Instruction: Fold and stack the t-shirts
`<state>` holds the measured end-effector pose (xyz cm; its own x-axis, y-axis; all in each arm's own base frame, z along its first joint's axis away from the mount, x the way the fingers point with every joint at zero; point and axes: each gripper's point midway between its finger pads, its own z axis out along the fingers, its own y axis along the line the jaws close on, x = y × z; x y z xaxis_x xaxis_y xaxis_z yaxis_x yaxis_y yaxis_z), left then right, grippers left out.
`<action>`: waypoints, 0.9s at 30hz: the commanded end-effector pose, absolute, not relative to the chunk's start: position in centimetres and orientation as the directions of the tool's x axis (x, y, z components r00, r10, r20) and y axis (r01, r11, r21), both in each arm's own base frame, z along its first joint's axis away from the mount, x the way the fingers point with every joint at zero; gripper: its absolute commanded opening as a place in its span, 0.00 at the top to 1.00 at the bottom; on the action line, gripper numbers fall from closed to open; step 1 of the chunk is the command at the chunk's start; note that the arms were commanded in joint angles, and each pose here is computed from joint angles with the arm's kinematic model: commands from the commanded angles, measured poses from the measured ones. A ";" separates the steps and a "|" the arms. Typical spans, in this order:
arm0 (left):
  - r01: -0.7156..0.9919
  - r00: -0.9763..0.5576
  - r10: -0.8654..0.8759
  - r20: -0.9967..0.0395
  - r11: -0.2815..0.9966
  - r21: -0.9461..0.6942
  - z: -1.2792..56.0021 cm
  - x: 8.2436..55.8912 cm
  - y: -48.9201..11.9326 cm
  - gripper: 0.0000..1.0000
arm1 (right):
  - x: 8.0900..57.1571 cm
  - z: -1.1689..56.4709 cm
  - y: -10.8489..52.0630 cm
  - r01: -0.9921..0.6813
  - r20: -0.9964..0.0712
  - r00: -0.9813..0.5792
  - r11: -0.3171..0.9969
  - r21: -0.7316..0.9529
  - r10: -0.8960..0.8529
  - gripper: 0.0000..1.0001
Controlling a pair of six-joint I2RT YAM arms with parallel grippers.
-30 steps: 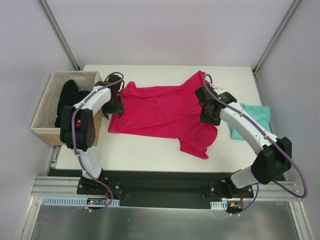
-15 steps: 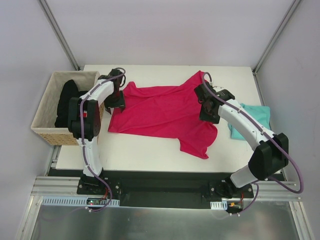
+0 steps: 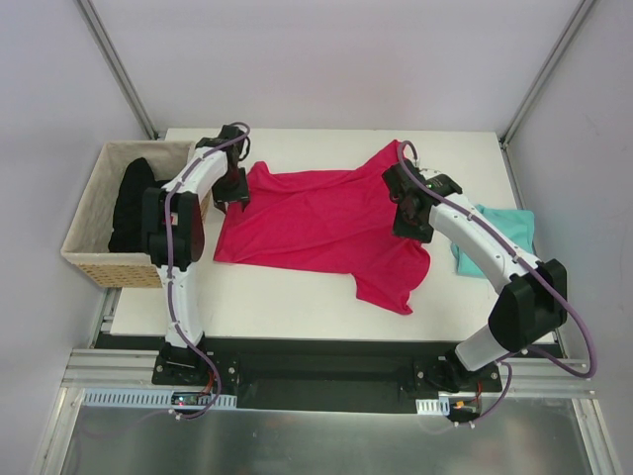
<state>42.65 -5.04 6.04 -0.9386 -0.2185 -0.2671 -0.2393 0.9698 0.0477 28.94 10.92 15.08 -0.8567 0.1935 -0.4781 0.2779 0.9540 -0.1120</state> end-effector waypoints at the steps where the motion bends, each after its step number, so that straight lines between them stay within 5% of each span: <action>1: -0.231 -0.955 -0.216 -0.203 0.972 0.052 5.3 41.4 -4.8 0.55 | 29.0 16.3 10.6 0.293 -0.490 -0.847 0.950 -0.109 0.206 0.55; 27: -0.227 -0.965 -0.220 -0.141 0.973 0.035 3.3 40.7 -5.5 0.63 | 29.2 18.9 10.1 0.315 -0.541 -0.805 0.948 -0.043 0.243 0.54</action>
<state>41.28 -5.55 3.83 -0.9593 -0.2147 -0.1834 -0.2255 0.9734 0.0396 28.77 10.22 15.25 -0.8558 0.2072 -0.4740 0.2954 0.9479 -0.1190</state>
